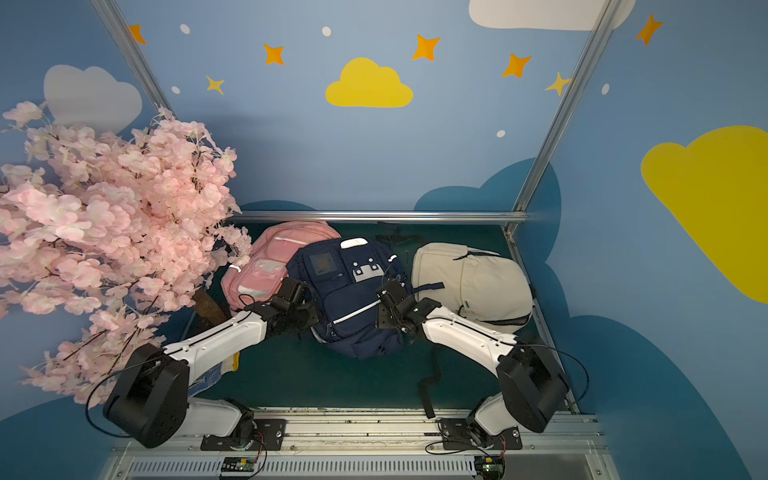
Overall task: Zip up the backpack
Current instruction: Zip the zipper on the backpack.
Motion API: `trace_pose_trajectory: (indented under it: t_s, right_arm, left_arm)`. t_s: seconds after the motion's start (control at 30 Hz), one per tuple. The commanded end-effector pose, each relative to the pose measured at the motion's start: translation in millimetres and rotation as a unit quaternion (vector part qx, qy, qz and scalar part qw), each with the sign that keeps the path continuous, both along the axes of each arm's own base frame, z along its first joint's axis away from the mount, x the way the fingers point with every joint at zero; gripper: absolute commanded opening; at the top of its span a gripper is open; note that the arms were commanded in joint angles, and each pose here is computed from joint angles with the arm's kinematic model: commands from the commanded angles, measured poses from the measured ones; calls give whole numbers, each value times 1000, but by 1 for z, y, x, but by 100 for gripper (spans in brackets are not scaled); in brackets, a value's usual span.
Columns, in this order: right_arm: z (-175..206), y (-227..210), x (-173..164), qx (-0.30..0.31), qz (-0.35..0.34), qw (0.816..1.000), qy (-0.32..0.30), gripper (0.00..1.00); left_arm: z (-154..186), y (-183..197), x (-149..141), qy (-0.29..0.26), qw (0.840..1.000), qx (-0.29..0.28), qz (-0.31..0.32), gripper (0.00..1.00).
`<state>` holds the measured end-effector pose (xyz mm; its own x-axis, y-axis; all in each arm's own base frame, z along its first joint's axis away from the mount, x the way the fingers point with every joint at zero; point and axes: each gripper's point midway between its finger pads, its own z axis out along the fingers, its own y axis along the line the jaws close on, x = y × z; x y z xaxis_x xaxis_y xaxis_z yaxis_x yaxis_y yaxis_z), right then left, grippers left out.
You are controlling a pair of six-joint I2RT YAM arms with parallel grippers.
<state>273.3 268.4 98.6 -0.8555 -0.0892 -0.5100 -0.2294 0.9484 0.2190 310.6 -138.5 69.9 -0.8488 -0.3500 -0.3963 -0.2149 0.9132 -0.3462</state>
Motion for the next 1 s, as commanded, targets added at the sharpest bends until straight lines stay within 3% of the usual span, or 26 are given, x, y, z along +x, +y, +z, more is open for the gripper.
trace_pose_trajectory:
  t_s: [0.0, 0.1, 0.2, 0.33, 0.43, 0.6, 0.97]
  right_arm:
    - [-28, 3, -40, -35, 61, 996, 58, 54]
    - [-45, 0, -65, -50, 73, 994, 68, 47]
    - [-60, 5, -84, -34, 89, 991, 91, 46]
    - [-66, 11, -88, -41, 93, 990, 97, 47]
    - [-61, 13, -84, -36, 89, 992, 87, 48]
    - [-58, 11, -82, -31, 83, 993, 76, 48]
    - [-57, 3, -78, -45, 70, 994, 69, 48]
  left_arm:
    - [-2, 18, 3, 6, 1000, 15, 23, 42]
    - [11, 29, 2, -4, 999, 35, 23, 40]
    - [32, 26, 1, -33, 999, 28, 17, 46]
    - [59, 15, -9, -66, 997, 30, 5, 56]
    - [71, 4, -16, -76, 997, 16, -10, 58]
    - [64, -20, -13, -67, 996, -24, -45, 53]
    - [22, -32, 8, -19, 998, -23, -54, 46]
